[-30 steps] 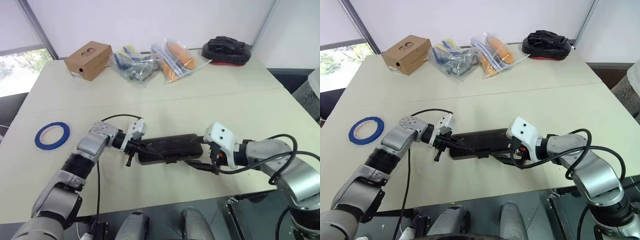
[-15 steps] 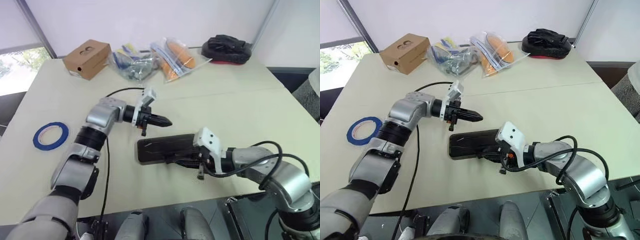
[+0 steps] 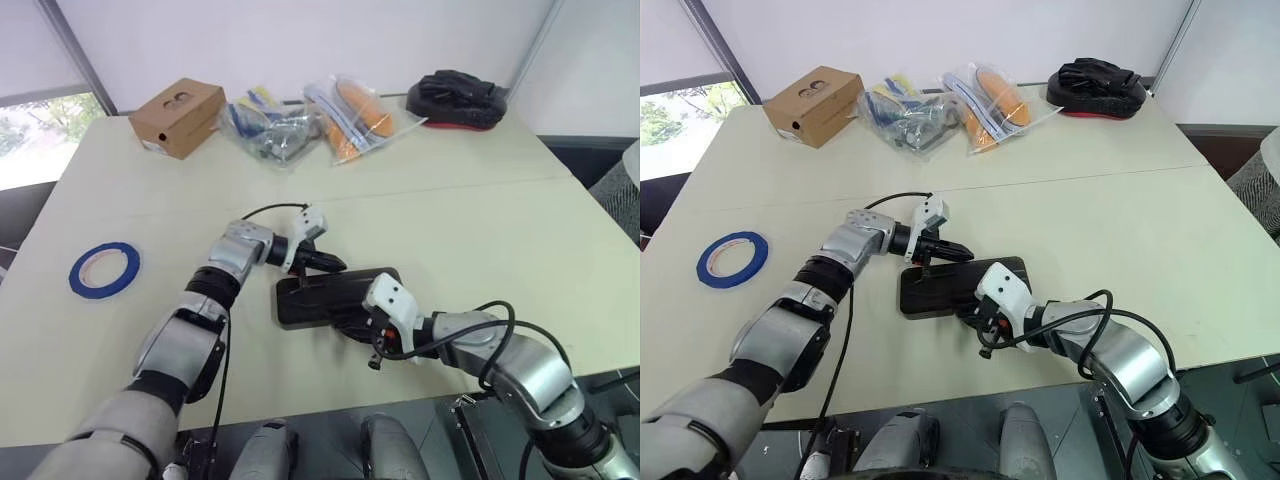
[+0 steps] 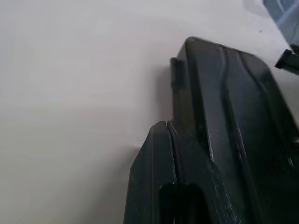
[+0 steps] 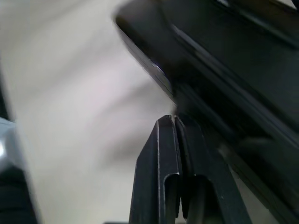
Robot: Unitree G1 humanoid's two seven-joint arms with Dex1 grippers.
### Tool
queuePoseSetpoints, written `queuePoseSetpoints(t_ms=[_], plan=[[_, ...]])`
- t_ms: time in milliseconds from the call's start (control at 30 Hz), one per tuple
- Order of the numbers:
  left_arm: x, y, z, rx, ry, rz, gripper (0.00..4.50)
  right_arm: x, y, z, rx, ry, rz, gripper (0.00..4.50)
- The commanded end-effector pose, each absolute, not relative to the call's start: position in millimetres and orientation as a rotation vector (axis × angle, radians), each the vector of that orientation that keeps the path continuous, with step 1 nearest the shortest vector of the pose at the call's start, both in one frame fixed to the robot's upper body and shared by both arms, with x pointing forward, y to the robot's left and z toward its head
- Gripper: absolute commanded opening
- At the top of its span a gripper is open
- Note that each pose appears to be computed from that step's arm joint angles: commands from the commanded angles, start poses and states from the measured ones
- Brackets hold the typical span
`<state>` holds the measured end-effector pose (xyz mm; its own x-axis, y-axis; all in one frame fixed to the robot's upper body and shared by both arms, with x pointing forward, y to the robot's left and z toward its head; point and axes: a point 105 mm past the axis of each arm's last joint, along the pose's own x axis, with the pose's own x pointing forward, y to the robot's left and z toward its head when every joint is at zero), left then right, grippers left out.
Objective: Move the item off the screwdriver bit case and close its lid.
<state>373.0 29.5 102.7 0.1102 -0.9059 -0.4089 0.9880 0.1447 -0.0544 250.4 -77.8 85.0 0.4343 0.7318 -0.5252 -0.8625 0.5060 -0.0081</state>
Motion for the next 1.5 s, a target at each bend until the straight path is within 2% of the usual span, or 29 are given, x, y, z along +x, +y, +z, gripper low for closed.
queuePoseSetpoints(t_ms=[33,667,800,1067,1233,1367,1500], plan=[[371.0,26.7,91.6,0.28,0.401,-1.415,0.0,255.4,-78.0,83.9,-0.315,0.471,0.966,0.07],[344.3,20.0,51.2,0.341,0.458,-1.504,0.0,284.8,-96.3,78.4,-0.405,0.449,0.775,0.07],[347.7,22.8,52.9,0.345,0.447,-1.483,0.0,280.5,-93.3,83.7,-0.384,0.446,0.801,0.07],[380.1,31.0,97.8,0.263,0.307,-1.338,0.0,245.6,-87.3,97.8,-0.347,0.483,0.94,0.07],[388.3,49.8,132.8,0.192,0.209,-1.285,0.0,223.8,-98.3,113.0,-0.394,0.484,0.995,0.07],[378.4,72.9,152.5,0.181,0.169,-1.278,0.0,221.0,-113.1,139.1,-0.452,0.434,0.986,0.07],[351.0,98.5,176.2,0.17,0.142,-1.29,0.0,227.1,-134.2,171.1,-0.525,0.386,0.943,0.07]])
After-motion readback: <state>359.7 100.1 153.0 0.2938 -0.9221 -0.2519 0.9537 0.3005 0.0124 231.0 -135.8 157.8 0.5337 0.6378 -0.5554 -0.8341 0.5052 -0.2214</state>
